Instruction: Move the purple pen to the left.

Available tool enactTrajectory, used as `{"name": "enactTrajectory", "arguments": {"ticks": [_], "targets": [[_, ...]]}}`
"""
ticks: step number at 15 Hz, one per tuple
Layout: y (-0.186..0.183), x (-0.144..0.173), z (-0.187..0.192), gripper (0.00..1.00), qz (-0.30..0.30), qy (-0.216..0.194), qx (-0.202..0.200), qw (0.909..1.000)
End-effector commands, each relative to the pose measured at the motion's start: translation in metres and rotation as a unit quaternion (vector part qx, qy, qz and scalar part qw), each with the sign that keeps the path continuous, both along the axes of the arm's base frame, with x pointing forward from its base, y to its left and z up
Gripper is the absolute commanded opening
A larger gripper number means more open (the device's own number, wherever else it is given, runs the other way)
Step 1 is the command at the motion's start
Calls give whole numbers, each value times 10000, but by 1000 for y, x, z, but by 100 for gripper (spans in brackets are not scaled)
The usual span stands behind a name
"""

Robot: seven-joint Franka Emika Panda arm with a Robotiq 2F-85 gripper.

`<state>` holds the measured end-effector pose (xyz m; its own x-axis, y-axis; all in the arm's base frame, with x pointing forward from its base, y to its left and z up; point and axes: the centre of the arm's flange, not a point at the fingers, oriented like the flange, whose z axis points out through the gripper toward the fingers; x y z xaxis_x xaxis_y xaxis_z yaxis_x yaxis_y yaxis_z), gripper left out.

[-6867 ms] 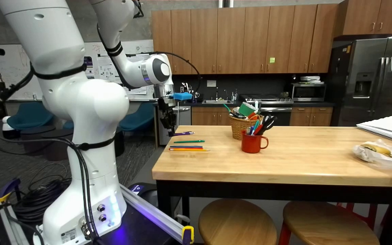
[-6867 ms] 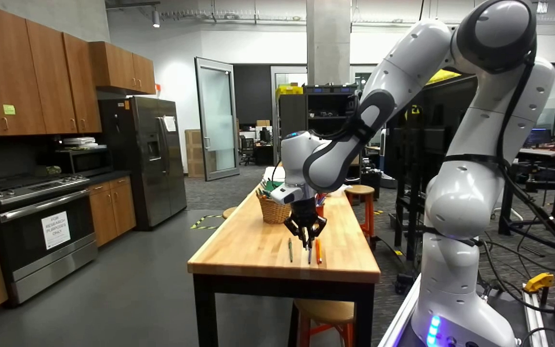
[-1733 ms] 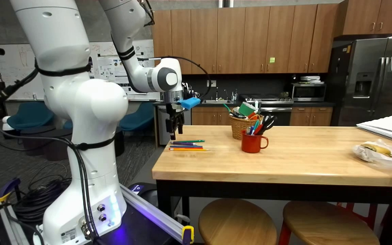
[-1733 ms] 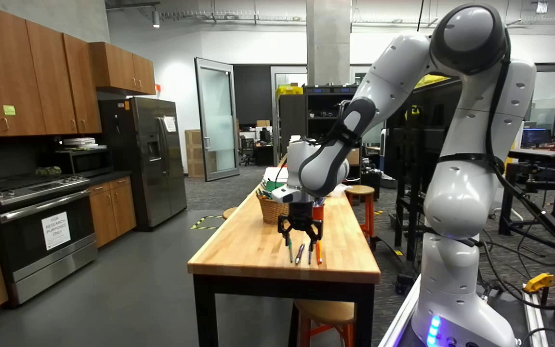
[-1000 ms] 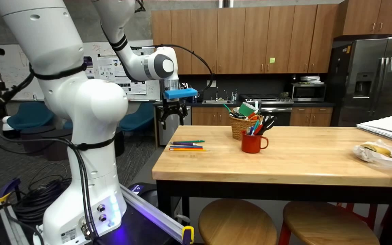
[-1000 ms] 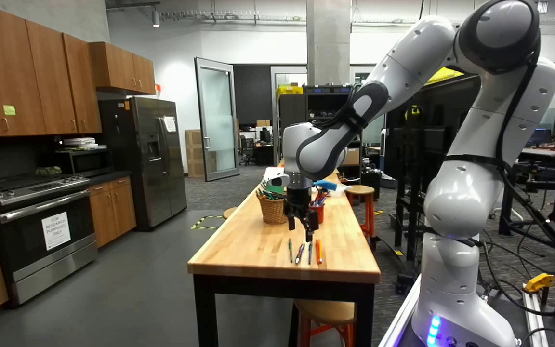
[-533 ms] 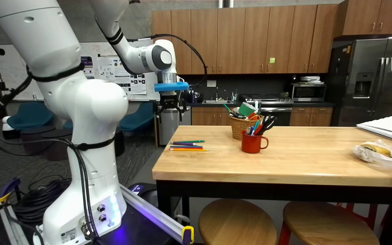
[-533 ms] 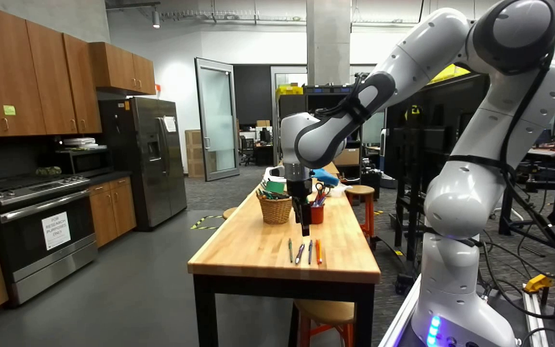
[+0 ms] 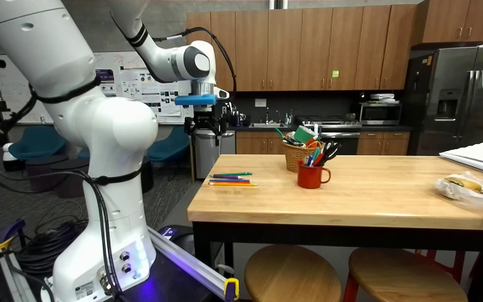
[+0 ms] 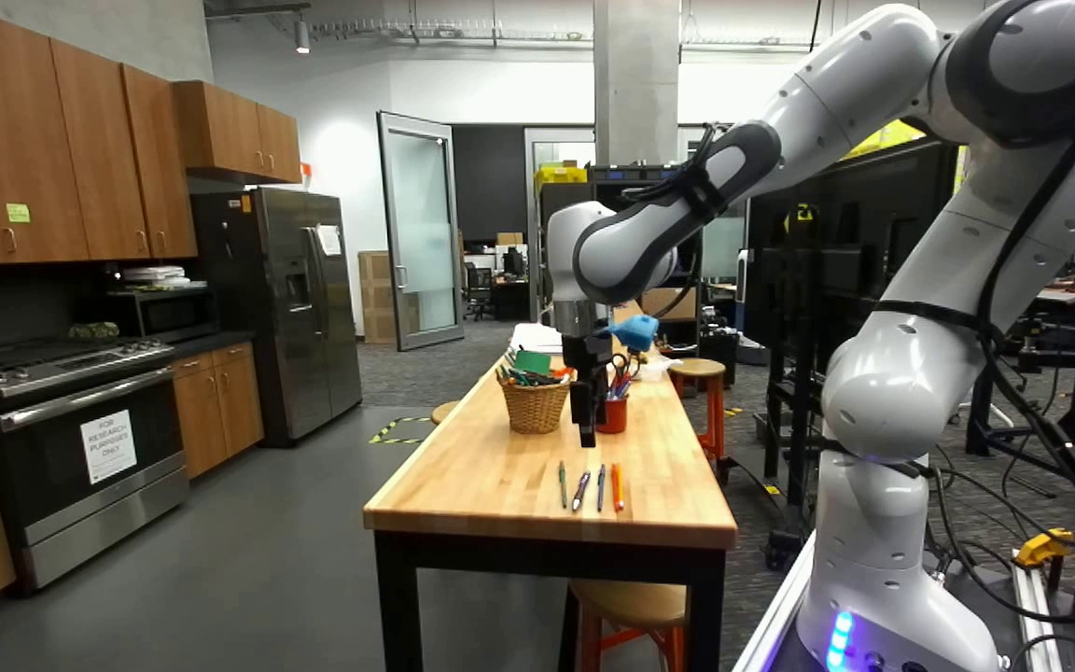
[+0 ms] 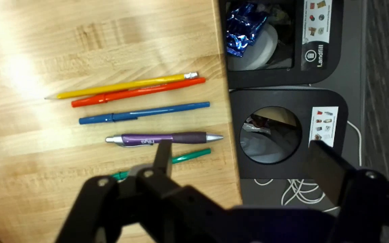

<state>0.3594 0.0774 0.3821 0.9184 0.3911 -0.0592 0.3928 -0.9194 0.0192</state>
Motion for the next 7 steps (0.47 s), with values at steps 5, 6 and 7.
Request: {"name": "enactTrajectory", "arguments": {"ticks": [5, 6, 7], "targets": [[3, -7, 14, 100, -1323, -27, 199, 9910], [4, -9, 17, 100, -1492, -74, 195, 9886], [5, -10, 19, 100, -1580, -108, 192, 9872]]}}
